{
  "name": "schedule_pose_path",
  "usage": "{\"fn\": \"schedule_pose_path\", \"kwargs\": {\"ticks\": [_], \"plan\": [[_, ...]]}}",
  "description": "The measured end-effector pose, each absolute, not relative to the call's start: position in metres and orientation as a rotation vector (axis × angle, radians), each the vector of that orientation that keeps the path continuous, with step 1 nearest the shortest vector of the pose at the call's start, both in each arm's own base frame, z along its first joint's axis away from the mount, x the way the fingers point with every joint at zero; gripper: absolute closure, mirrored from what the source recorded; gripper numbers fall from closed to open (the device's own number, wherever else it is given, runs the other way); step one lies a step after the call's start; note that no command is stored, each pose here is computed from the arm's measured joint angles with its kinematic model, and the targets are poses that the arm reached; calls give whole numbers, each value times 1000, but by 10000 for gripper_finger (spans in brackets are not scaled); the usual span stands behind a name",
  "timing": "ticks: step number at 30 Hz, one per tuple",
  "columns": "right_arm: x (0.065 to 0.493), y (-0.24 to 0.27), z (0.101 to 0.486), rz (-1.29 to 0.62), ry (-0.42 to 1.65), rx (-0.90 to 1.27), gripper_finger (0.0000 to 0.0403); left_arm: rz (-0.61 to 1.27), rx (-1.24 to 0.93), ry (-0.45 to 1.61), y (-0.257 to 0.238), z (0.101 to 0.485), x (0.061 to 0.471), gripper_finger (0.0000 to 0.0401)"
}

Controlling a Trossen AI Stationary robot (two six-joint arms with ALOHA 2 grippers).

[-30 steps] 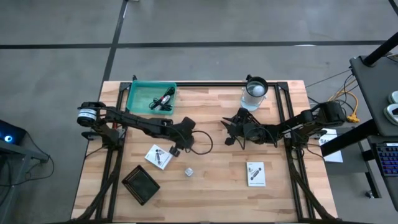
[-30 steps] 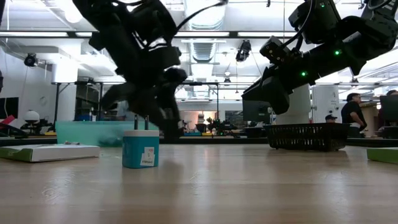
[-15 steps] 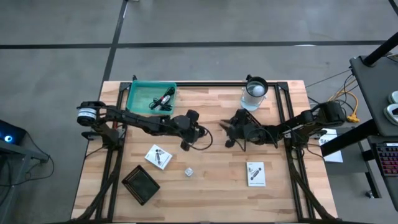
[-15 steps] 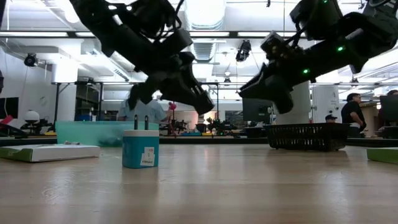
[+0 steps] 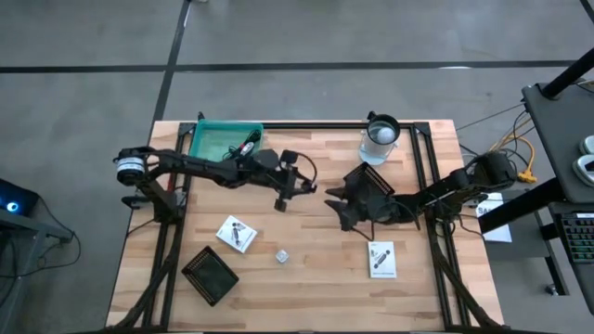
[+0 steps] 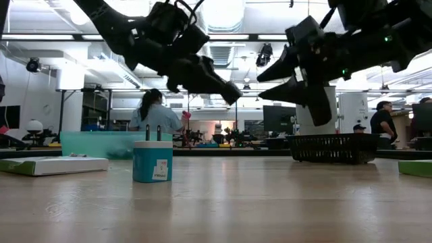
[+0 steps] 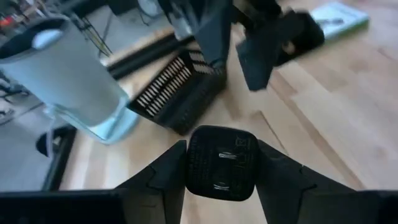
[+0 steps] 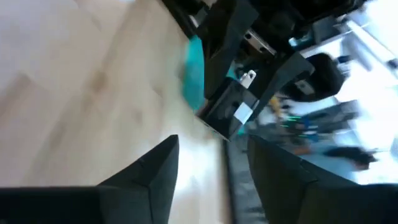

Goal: Pick and place items into bin
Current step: Put the black charger adapter into the top black bin

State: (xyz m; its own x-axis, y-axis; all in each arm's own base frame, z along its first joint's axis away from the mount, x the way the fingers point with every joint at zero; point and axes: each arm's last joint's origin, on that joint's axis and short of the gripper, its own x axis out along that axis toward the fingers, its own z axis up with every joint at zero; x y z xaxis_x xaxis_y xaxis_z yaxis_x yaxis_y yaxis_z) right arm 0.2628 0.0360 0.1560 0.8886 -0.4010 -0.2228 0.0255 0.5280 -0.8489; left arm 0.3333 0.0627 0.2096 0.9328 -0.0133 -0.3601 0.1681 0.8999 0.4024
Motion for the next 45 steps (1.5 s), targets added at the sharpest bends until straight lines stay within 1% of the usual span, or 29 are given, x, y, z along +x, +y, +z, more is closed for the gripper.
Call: {"fn": "schedule_pose_path", "kwargs": {"ticks": [3, 9, 14, 16, 20, 28, 31, 34, 45], "plan": [[266, 36, 161, -277, 430, -1080, 212, -101, 381, 271, 71, 217, 334, 261], [272, 37, 170, -299, 441, -1204, 207, -210, 233, 127, 79, 230, 333, 261], [283, 37, 189, -390, 458, -1302, 207, -168, 124, 78, 86, 236, 332, 261], [287, 38, 197, -416, 447, -1301, 207, -135, 87, 44, 90, 240, 332, 261], [295, 39, 211, -452, 419, -1298, 207, -131, 89, -19, 90, 246, 332, 261], [305, 39, 235, -574, 454, -1321, 206, -126, 55, -97, 90, 254, 332, 261], [306, 39, 238, -582, 448, -1315, 206, -128, 44, -113, 90, 256, 331, 261], [306, 39, 238, -585, 450, -1314, 206, -143, -16, -123, 90, 257, 331, 261], [306, 39, 239, -591, 447, -1311, 207, -186, -63, -138, 88, 259, 331, 261]]}}
